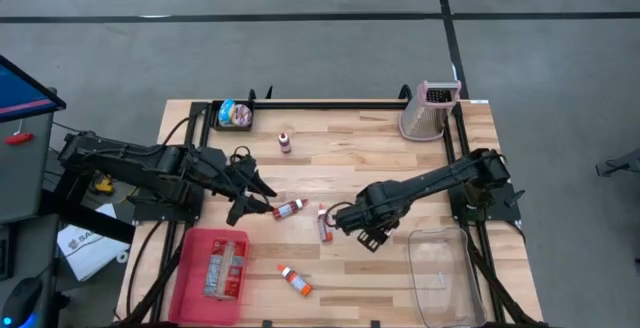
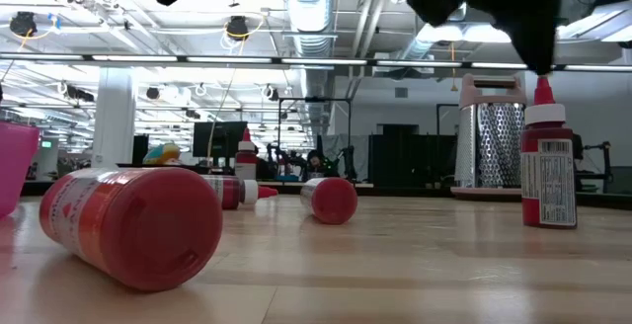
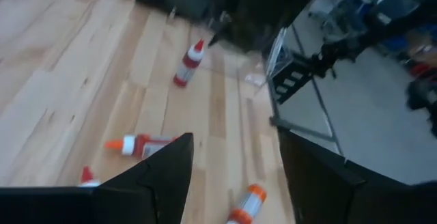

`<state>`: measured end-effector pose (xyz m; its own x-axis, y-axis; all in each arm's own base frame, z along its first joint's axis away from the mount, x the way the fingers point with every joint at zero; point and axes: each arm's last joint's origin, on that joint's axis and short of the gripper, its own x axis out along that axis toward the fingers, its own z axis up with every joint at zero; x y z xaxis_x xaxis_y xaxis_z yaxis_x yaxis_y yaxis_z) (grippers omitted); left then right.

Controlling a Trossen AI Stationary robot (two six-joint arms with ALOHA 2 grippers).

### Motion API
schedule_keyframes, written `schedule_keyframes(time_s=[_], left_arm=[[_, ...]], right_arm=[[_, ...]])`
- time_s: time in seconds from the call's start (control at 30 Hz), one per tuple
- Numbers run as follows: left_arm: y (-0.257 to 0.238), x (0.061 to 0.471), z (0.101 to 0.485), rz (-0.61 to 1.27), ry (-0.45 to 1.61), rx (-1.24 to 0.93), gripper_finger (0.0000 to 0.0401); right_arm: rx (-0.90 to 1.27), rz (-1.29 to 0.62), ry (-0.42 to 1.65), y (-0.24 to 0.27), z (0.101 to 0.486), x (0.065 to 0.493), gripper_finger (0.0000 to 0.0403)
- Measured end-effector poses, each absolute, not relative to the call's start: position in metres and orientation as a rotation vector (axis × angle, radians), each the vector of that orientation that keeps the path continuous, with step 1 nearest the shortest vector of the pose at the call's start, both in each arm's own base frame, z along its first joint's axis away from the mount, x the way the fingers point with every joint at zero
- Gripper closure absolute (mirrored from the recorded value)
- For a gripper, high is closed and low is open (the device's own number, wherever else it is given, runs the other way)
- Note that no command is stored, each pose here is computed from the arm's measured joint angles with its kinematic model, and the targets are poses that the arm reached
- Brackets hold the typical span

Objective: Pick & Place Food Item
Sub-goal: Put the right red food coloring bottle into the transparent bin

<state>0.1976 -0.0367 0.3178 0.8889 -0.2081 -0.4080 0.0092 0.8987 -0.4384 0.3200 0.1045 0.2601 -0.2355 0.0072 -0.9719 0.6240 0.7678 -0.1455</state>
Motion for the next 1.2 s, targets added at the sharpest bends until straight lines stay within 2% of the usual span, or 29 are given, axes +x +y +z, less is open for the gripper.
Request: schedule_keyframes(time_s=[0.17, 0.67, 0.83, 1.1, 1.2], left_arm=[[-0.037, 0.199, 0.318, -0.112, 0.460, -0.471, 0.0187], [-0.037, 0.199, 0.317, -0.100, 0.465, -0.498, 0.0187], [-0.037, 0.199, 0.317, -0.100, 0.466, -0.498, 0.0187], [-0.037, 0.199, 0.317, -0.101, 0.466, -0.499, 0.0187], [-0.037, 0.199, 0.317, -0.101, 0.466, -0.497, 0.0187]], right_arm=[[0.548, -0.557, 1.690, 0.111, 0.243, 0.316, 0.0138], [0.573, -0.578, 1.643, 0.113, 0.211, 0.311, 0.0147], [0.552, -0.585, 1.625, 0.112, 0.211, 0.312, 0.0189], [0.557, -0.599, 1.613, 0.112, 0.212, 0.312, 0.0286], [0.571, -0.611, 1.614, 0.112, 0.212, 0.311, 0.0300]])
